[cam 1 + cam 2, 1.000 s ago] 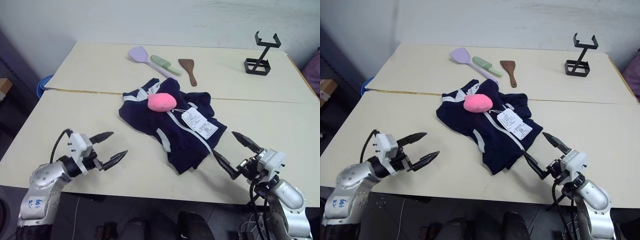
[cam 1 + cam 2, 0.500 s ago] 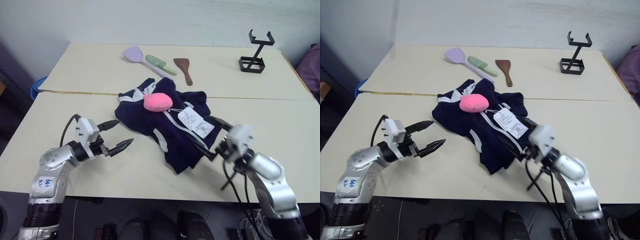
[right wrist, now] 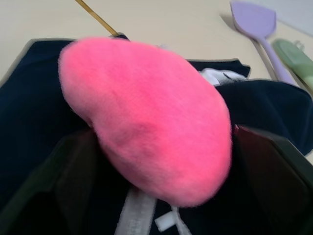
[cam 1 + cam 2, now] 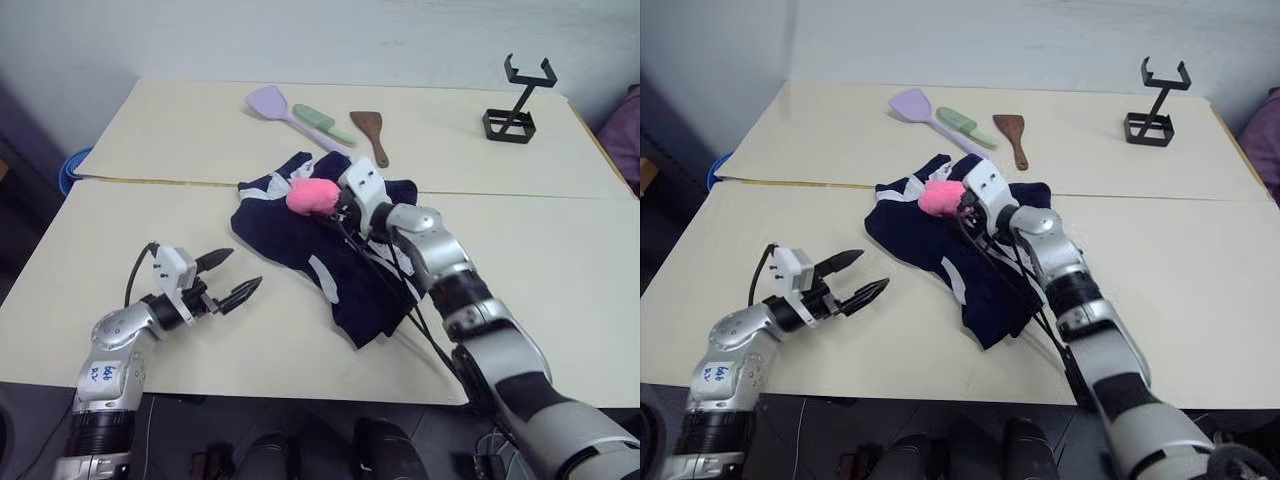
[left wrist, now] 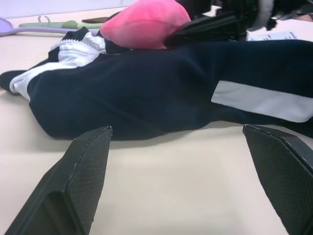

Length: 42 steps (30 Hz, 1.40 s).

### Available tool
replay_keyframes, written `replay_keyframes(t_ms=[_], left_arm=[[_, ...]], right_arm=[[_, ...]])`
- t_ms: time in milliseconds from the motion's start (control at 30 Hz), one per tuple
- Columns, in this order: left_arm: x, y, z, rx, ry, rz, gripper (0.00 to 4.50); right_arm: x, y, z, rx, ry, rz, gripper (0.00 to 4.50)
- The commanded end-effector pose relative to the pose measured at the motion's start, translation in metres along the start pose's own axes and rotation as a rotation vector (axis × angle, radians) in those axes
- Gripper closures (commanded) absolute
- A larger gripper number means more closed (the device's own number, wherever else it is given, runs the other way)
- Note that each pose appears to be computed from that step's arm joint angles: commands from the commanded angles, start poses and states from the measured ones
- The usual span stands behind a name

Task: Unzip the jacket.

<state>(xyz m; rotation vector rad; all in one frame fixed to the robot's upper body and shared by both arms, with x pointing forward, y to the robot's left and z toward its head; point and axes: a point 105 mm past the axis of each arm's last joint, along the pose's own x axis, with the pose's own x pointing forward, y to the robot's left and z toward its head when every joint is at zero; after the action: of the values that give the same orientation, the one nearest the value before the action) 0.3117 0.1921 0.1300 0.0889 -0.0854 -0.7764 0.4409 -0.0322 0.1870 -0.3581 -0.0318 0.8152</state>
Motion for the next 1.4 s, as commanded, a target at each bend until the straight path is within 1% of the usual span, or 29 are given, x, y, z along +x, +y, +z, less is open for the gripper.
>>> replay_keyframes(t_ms=[33, 100, 133, 200, 267, 333, 367, 433, 500, 533, 600, 633, 667, 700, 767, 800, 833, 867, 933, 1033, 1133, 1200, 1267, 1333, 1400], left_arm=[[-0.003, 0.001, 0.007, 0.035, -0.024, 0.018, 0.00], [-0.004, 0.001, 0.007, 0.037, -0.021, 0.021, 0.00], [-0.004, 0.000, 0.007, 0.039, -0.021, 0.020, 0.00], [-0.003, -0.001, 0.008, 0.047, -0.029, 0.018, 0.00], [-0.001, -0.003, 0.010, 0.052, -0.044, 0.009, 0.00], [0.001, -0.008, 0.015, 0.048, -0.072, -0.014, 0.00], [0.003, -0.011, 0.017, 0.044, -0.087, -0.028, 0.00], [0.009, -0.021, 0.027, 0.029, -0.129, -0.091, 0.00], [0.015, -0.037, 0.038, 0.015, -0.159, -0.191, 0.00], [0.018, -0.046, 0.042, 0.024, -0.160, -0.249, 0.00], [0.024, -0.072, 0.048, 0.060, -0.144, -0.411, 0.00], [0.025, -0.080, 0.050, 0.073, -0.137, -0.463, 0.00], [0.027, -0.088, 0.051, 0.085, -0.133, -0.511, 0.00], [0.030, -0.095, 0.051, 0.108, -0.125, -0.550, 0.00], [0.033, -0.101, 0.051, 0.141, -0.118, -0.589, 0.00], [0.034, -0.102, 0.051, 0.152, -0.118, -0.595, 0.00], [0.037, -0.101, 0.050, 0.155, -0.115, -0.597, 0.00], [0.040, -0.099, 0.050, 0.155, -0.114, -0.597, 0.00], [0.043, -0.094, 0.050, 0.145, -0.110, -0.590, 0.00], [0.044, -0.091, 0.051, 0.138, -0.103, -0.582, 0.00], [0.043, -0.080, 0.048, 0.162, -0.089, -0.531, 0.00], [0.043, -0.062, 0.044, 0.210, -0.067, -0.447, 0.00], [0.045, -0.043, 0.039, 0.252, -0.038, -0.367, 0.00], [0.049, -0.027, 0.038, 0.304, -0.037, -0.301, 0.00], [0.054, -0.018, 0.034, 0.348, -0.025, -0.269, 0.00]], right_arm=[[0.004, -0.003, 0.016, -0.001, -0.078, 0.020, 1.30], [0.005, 0.000, 0.020, 0.002, -0.110, 0.044, 1.99], [0.004, 0.000, 0.024, 0.000, -0.137, 0.049, 2.47], [0.000, -0.002, 0.028, -0.005, -0.180, 0.059, 3.05], [-0.011, -0.007, 0.035, 0.000, -0.247, 0.070, 3.71], [-0.034, -0.012, 0.047, -0.008, -0.357, 0.092, 4.24], [-0.049, -0.014, 0.052, -0.020, -0.404, 0.098, 4.44], [-0.093, -0.030, 0.061, -0.019, -0.493, 0.024, 4.47], [-0.143, -0.047, 0.061, 0.001, -0.512, -0.080, 4.47], [-0.171, -0.057, 0.052, -0.025, -0.466, -0.150, 4.47], [-0.241, -0.087, 0.010, -0.118, -0.217, -0.379, 4.47], [-0.265, -0.094, -0.002, -0.158, -0.126, -0.446, 4.47], [-0.291, -0.100, -0.021, -0.188, -0.007, -0.503, 4.47], [-0.316, -0.106, -0.041, -0.163, 0.089, -0.566, 4.47], [-0.350, -0.112, -0.066, -0.122, 0.200, -0.651, 4.47], [-0.359, -0.113, -0.073, -0.112, 0.224, -0.676, 4.47], [-0.371, -0.112, -0.088, -0.101, 0.274, -0.682, 4.47], [-0.381, -0.111, -0.098, -0.082, 0.295, -0.693, 3.75], [-0.394, -0.109, -0.114, -0.036, 0.332, -0.698, 3.15], [-0.401, -0.108, -0.115, -0.045, 0.320, -0.696, 2.26], [-0.397, -0.104, -0.090, -0.073, 0.202, -0.647, 1.23], [-0.384, -0.095, -0.062, -0.112, 0.111, -0.560, 0.65], [-0.359, -0.073, -0.035, -0.123, 0.028, -0.407, 0.03], [-0.325, -0.040, -0.018, -0.081, -0.010, -0.208, 0.03], [-0.295, -0.011, -0.010, -0.050, -0.003, -0.070, 0.03]])
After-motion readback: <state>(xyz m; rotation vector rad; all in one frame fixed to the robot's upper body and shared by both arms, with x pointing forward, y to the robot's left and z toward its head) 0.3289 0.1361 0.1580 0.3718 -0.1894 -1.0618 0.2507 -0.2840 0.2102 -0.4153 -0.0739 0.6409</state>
